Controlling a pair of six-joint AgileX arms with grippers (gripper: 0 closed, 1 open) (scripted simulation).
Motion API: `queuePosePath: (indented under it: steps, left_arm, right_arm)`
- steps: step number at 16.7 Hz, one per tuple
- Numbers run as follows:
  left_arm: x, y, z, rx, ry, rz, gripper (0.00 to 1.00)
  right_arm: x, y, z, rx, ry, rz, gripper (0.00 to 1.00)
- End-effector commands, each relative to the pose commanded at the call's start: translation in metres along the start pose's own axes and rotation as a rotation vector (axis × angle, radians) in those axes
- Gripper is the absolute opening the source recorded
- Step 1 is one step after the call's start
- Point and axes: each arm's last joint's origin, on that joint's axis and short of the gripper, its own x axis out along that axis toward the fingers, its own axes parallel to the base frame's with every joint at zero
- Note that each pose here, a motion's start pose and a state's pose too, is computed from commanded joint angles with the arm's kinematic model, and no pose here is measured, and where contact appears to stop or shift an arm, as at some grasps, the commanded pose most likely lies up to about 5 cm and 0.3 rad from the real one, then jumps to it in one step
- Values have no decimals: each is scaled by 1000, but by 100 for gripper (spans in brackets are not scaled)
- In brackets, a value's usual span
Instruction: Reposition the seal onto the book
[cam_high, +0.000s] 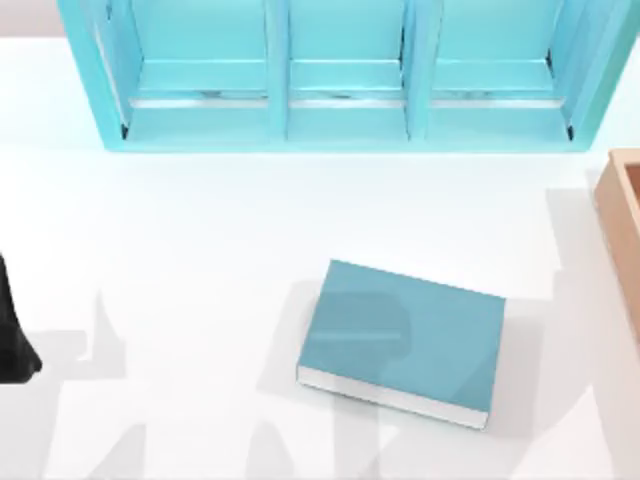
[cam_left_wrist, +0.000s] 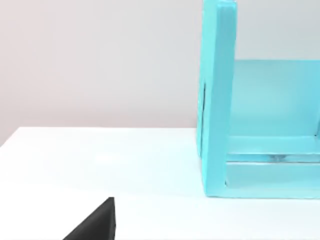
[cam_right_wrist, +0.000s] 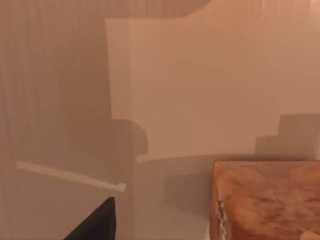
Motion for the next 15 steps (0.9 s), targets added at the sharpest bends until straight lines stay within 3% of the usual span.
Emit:
queuePosePath:
  steps: [2, 15]
  left_arm:
    - [0, 0, 0, 0, 0, 0, 100]
    - [0, 0, 0, 0, 0, 0, 100]
  right_arm:
    - [0, 0, 0, 0, 0, 0, 100]
    - [0, 0, 0, 0, 0, 0, 2]
